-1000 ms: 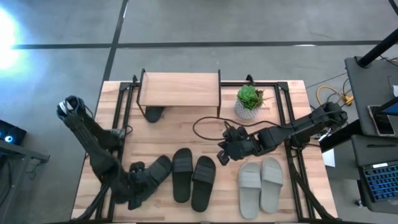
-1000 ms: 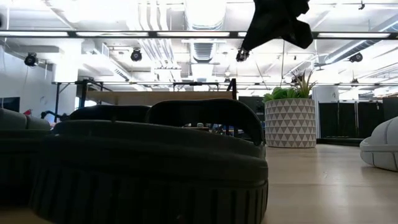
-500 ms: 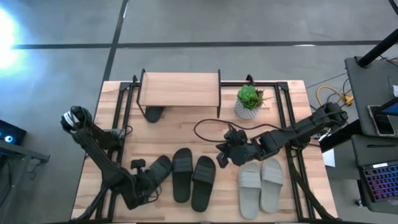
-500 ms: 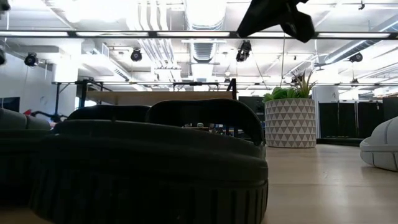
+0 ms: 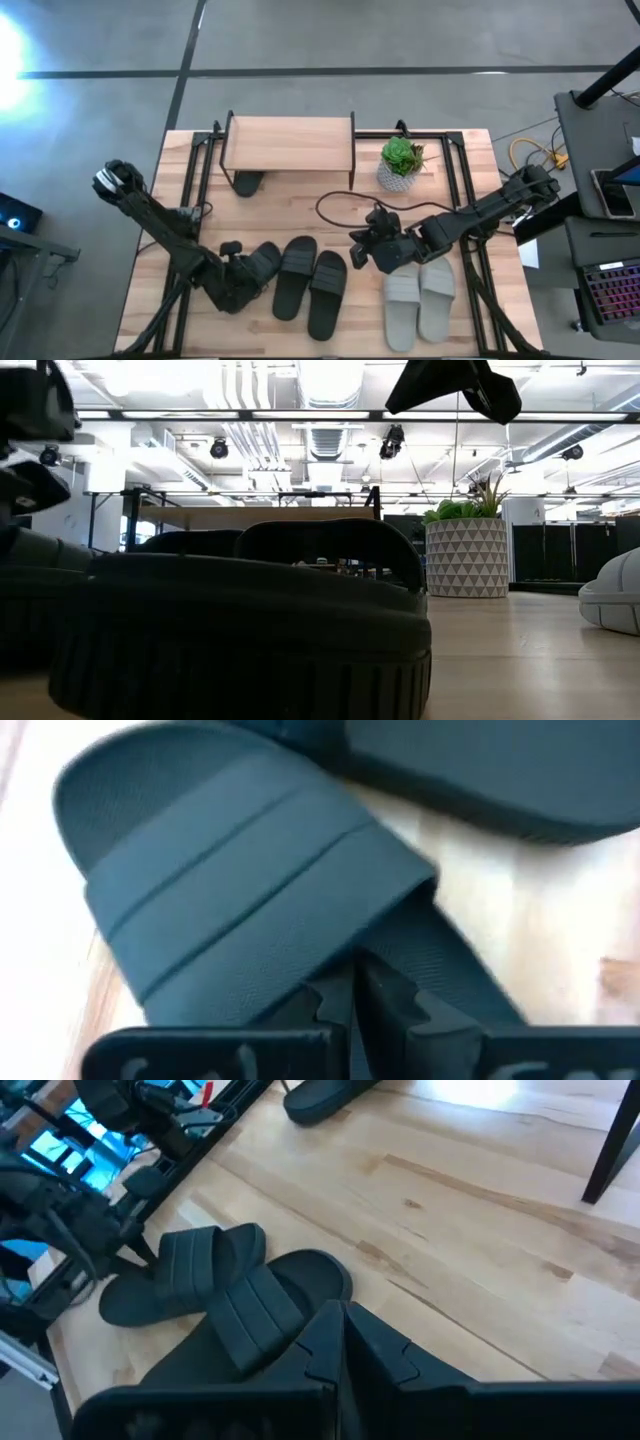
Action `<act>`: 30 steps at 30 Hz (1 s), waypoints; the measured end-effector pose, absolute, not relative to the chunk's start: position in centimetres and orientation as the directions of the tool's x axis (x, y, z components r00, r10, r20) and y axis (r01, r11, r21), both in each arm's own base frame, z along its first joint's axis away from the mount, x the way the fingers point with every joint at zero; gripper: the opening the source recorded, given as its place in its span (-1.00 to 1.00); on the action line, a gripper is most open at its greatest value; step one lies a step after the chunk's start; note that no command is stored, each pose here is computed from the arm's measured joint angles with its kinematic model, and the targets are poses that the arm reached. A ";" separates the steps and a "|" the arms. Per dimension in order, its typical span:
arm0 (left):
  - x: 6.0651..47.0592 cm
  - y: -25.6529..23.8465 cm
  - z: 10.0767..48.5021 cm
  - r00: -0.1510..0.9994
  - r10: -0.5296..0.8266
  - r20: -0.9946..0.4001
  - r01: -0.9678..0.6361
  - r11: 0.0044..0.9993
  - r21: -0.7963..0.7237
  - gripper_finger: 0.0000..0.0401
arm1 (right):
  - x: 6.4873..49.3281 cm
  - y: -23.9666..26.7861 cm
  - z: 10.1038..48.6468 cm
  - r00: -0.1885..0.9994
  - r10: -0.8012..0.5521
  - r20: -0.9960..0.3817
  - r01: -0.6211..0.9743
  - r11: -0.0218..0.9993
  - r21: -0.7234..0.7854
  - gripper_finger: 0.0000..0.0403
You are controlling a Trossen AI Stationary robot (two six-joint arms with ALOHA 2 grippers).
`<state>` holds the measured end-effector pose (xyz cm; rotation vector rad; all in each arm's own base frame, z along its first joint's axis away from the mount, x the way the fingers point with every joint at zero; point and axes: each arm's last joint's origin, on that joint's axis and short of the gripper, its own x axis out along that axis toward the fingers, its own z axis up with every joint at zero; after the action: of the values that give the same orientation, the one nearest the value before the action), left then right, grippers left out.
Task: Pick and place slides into the shelf
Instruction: Put the black slide under the shelf
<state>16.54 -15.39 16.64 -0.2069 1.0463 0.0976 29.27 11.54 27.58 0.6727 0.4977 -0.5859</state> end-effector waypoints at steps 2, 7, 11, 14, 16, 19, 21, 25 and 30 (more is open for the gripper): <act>16.4 -15.3 17.4 0.522 -0.041 -0.852 -0.161 0.976 -0.145 -1.00 | 29.3 11.5 27.6 0.729 -0.336 -0.597 0.643 0.636 0.427 -0.96; 16.0 -15.6 19.5 0.598 -0.070 -0.799 -0.067 0.988 -0.137 -0.89 | 29.2 11.5 27.5 0.722 -0.341 -0.602 0.648 0.638 0.416 -0.93; 16.0 -15.7 20.2 0.588 -0.095 -0.804 0.028 0.995 -0.097 -0.64 | 29.0 11.3 27.3 0.702 -0.351 -0.620 0.664 0.637 0.391 -0.81; 16.1 -15.9 20.1 0.579 -0.095 -0.810 0.112 0.993 -0.037 -0.43 | 28.9 11.2 27.2 0.688 -0.359 -0.631 0.676 0.634 0.376 -0.67; 16.3 -16.0 20.1 0.578 -0.069 -0.813 0.129 0.992 0.007 -0.33 | 28.7 11.0 27.0 0.673 -0.368 -0.642 0.693 0.617 0.372 -0.58; 16.4 -16.0 19.6 0.564 0.014 -0.825 0.112 0.989 0.093 -0.26 | 28.5 10.9 26.8 0.649 -0.378 -0.660 0.715 0.599 0.360 -0.46; 16.4 -15.9 19.1 0.538 0.069 -0.840 0.111 0.982 0.152 -0.26 | 28.4 10.8 26.7 0.639 -0.383 -0.667 0.724 0.593 0.353 -0.39; 16.7 -16.3 18.2 0.507 0.132 -0.852 0.115 0.969 0.218 -0.25 | 28.3 10.8 26.6 0.630 -0.386 -0.674 0.728 0.595 0.340 -0.29; 17.3 -16.8 17.4 0.535 0.247 -0.808 0.105 0.930 0.353 -0.25 | 28.2 10.5 26.6 0.617 -0.394 -0.681 0.737 0.593 0.325 -0.23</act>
<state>17.25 -16.84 17.40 0.3842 1.0094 0.0870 28.23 10.53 26.56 0.6400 0.5954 -0.7045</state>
